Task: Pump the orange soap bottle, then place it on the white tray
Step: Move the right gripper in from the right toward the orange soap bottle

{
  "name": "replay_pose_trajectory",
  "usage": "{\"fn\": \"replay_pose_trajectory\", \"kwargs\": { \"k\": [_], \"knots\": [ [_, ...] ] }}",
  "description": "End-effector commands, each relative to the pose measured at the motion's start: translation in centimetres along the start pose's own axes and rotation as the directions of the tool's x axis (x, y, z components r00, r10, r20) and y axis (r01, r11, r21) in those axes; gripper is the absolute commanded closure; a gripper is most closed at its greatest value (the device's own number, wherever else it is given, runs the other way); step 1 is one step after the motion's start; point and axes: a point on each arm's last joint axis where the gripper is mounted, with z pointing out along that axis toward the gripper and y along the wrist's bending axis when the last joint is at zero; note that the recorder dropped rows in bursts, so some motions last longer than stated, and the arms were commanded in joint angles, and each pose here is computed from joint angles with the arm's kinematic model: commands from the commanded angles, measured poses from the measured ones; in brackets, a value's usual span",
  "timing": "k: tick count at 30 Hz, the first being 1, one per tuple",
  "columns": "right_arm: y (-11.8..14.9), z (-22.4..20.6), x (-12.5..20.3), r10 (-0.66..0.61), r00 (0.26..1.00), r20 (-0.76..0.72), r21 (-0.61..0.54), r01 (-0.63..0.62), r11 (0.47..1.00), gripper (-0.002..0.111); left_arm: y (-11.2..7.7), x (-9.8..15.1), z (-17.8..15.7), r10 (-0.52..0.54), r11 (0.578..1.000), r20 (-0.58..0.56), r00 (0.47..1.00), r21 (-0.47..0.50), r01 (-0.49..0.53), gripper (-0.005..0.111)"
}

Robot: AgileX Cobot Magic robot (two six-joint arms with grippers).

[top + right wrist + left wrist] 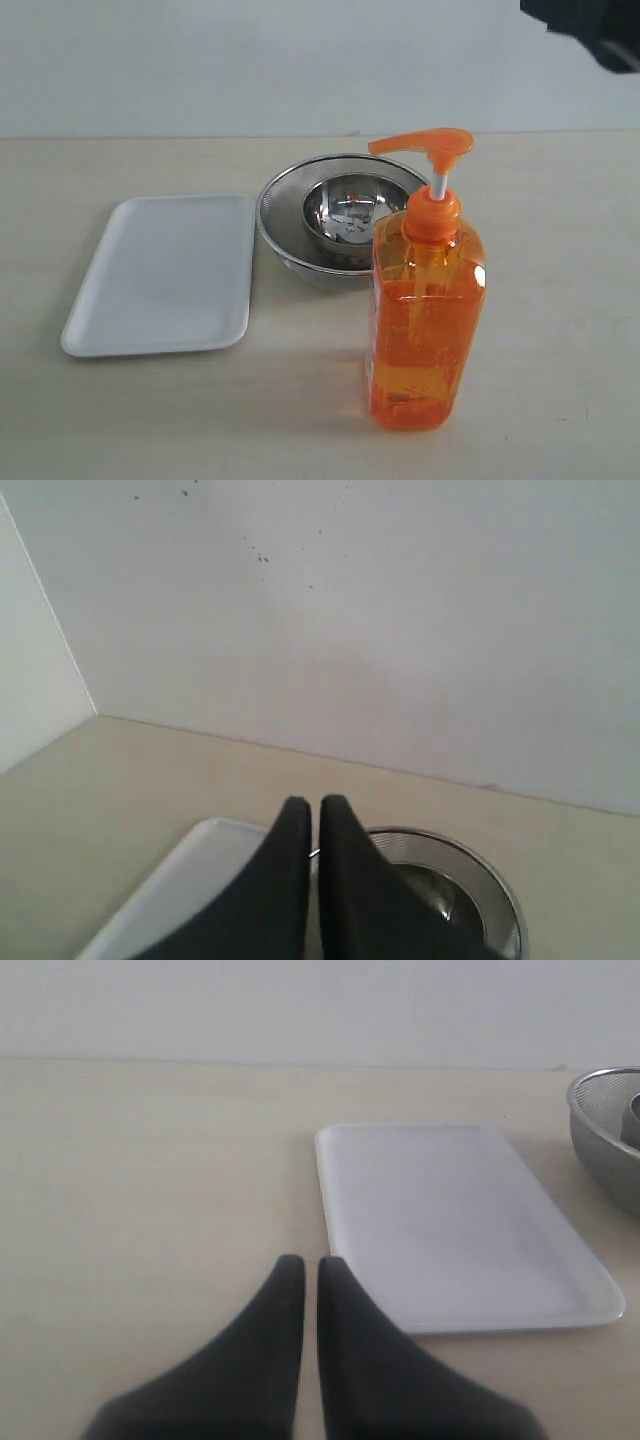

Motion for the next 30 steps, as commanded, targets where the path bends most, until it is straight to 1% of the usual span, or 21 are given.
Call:
{"fn": "replay_pose_trajectory", "kwargs": {
  "k": [1, 6, 8, 10, 14, 17, 22, 23, 26, 30],
  "knots": [
    [-0.5, 0.2, 3.0, -0.039, 0.998, 0.044, 0.033, 0.037, 0.999, 0.109, 0.0, -0.2, -0.1, 0.000, 1.000, 0.014, 1.000, -0.004, 0.000, 0.102],
    [-1.4, -0.3, 7.2, -0.094, 0.992, 0.078, 0.075, 0.089, 0.993, 0.109, 0.0, -0.2, -0.1, 0.000, 1.000, 0.014, 1.000, -0.004, 0.000, 0.102],
    [-1.2, -0.7, 8.7, -0.147, 0.984, 0.106, 0.059, 0.141, 0.988, 0.109, 0.0, -0.2, -0.1, 0.000, 1.000, 0.014, 1.000, -0.004, 0.000, 0.102],
    [-0.9, -1.2, 10.1, -0.168, 0.977, 0.130, 0.031, 0.166, 0.986, 0.109, 0.0, -0.2, -0.1, 0.000, 1.000, 0.014, 1.000, -0.004, 0.000, 0.102],
    [-0.6, -2.5, 12.6, -0.159, 0.972, 0.173, -0.009, 0.163, 0.987, 0.109, 0.0, -0.2, -0.1, 0.000, 1.000, 0.014, 1.000, -0.004, 0.000, 0.102],
    [-0.8, -3.4, 13.9, -0.125, 0.973, 0.196, -0.021, 0.132, 0.991, 0.109, 0.0, -0.2, -0.1, 0.000, 1.000, 0.014, 1.000, -0.004, 0.000, 0.102],
    [-0.5, -4.3, 15.8, -0.119, 0.981, 0.154, -0.090, 0.134, 0.987, 0.109, 0.0, -0.2, -0.1, 0.000, 1.000, 0.014, 1.000, -0.004, 0.000, 0.102],
    [-0.5, -4.4, 16.1, -0.117, 0.982, 0.151, -0.101, 0.133, 0.986, 0.109, 0.0, -0.2, -0.1, 0.000, 1.000, 0.014, 1.000, -0.004, 0.000, 0.102],
    [-0.2, -4.5, 15.9, -0.057, 0.984, 0.167, -0.134, 0.080, 0.988, 0.109, 0.0, -0.2, -0.1, 0.000, 1.000, 0.014, 1.000, -0.004, 0.000, 0.102],
    [-0.1, -4.4, 16.6, -0.061, 0.994, 0.089, -0.148, 0.073, 0.986, 0.109, 0.0, -0.2, -0.1, 0.000, 1.000, 0.014, 1.000, -0.004, 0.000, 0.102]
  ]
}}
